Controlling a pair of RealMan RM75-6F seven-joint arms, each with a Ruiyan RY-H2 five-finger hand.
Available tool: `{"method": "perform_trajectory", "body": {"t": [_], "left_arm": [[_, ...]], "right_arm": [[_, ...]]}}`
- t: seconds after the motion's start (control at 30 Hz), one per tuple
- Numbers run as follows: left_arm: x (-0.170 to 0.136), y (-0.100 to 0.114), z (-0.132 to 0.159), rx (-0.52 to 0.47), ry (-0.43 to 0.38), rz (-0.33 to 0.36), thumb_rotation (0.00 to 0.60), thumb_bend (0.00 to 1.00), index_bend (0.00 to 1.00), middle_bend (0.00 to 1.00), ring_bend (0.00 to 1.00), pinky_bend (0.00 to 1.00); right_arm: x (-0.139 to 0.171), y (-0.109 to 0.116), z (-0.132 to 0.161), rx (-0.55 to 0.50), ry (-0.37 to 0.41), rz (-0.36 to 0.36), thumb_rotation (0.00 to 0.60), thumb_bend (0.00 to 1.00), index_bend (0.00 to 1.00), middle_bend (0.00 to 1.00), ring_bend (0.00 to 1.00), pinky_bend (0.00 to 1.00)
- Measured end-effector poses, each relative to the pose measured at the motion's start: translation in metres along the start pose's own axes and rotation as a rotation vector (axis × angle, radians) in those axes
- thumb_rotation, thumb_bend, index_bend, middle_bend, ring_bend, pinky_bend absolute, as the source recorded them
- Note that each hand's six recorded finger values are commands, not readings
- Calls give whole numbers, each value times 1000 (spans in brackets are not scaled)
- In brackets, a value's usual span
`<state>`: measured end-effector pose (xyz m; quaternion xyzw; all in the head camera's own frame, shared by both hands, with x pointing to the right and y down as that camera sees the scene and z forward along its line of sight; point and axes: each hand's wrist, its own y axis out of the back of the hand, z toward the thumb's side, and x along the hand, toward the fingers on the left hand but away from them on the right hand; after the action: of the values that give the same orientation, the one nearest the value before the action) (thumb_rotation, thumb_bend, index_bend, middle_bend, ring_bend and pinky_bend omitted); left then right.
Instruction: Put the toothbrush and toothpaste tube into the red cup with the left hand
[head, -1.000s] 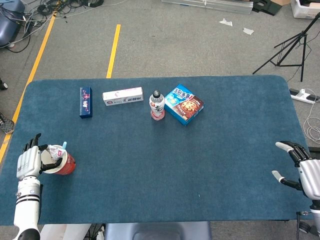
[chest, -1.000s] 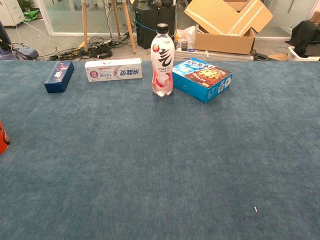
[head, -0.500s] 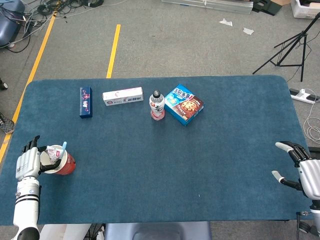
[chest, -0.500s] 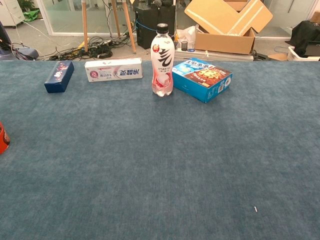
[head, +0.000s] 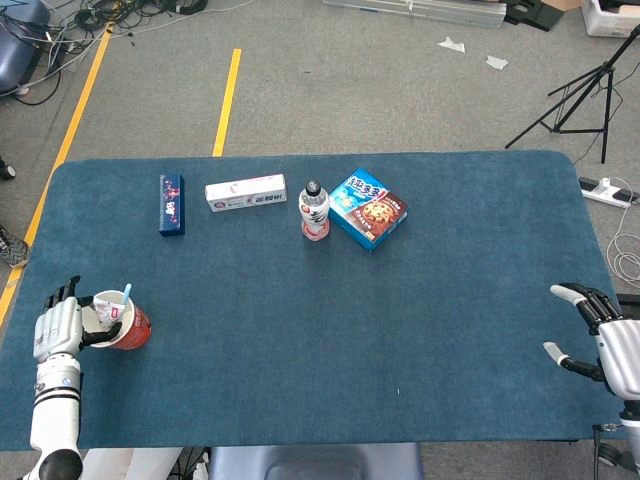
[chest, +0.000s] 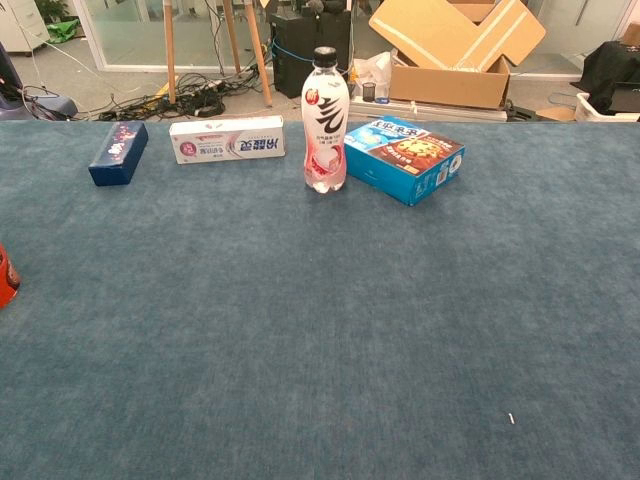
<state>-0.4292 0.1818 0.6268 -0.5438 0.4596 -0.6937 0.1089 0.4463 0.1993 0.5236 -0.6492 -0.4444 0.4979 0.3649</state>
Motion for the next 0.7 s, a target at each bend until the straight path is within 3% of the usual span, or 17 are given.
{"method": "perform_trajectory", "body": {"t": [0.33, 0.7], "left_arm": [[2, -4, 2, 7, -4, -10, 600, 242, 626, 65, 0, 0], [2, -5, 4, 8, -10, -12, 600, 242, 472, 65, 0, 0]], "right_arm": [[0, 1, 0, -2, 0, -3, 600, 123, 257, 245, 222, 595], [0, 1, 0, -2, -1, -1, 600, 123, 257, 245, 222, 595]]}}
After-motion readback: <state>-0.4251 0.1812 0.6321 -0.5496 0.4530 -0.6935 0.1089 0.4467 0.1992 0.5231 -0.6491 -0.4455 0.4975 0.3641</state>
